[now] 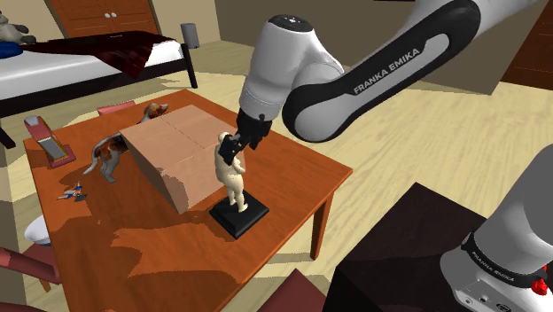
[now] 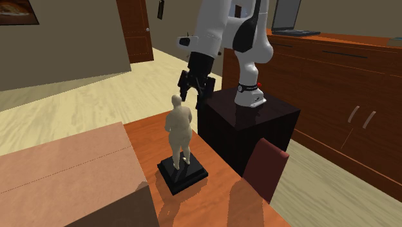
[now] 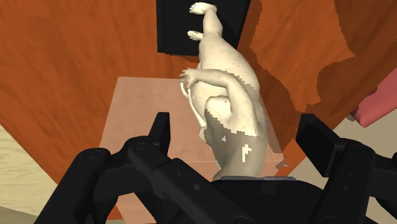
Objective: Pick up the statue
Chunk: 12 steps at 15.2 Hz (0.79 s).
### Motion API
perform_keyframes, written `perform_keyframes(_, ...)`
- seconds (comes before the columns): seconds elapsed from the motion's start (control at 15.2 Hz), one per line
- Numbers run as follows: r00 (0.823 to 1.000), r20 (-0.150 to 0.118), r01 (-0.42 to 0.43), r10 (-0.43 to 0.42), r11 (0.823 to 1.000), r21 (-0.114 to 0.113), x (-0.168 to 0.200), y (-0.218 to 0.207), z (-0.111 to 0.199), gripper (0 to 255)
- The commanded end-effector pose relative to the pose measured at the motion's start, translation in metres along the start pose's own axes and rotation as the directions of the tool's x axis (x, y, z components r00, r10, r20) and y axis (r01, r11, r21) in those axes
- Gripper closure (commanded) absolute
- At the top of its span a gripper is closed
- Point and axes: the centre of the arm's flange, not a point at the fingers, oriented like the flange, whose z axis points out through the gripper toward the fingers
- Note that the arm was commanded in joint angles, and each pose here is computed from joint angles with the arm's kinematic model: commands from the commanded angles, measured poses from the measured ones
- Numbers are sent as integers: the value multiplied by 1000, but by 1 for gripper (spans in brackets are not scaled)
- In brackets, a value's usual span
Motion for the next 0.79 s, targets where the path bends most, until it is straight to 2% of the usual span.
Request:
perform_keyframes(0.0,1000,-5,1,-1,1000,0,0,-5,8,0)
perform_keyframes(0.4,1000,-5,1,-1,1000,0,-15,-2,40,0)
perform_keyframes(0.53,1000,-5,1,-1,1000,0,-15,-2,40,0)
perform_keyframes(0.59,1000,-5,1,-1,1000,1,-14,-2,39,255)
perform_keyframes(0.73,1000,-5,1,-1,1000,0,-14,-2,39,255)
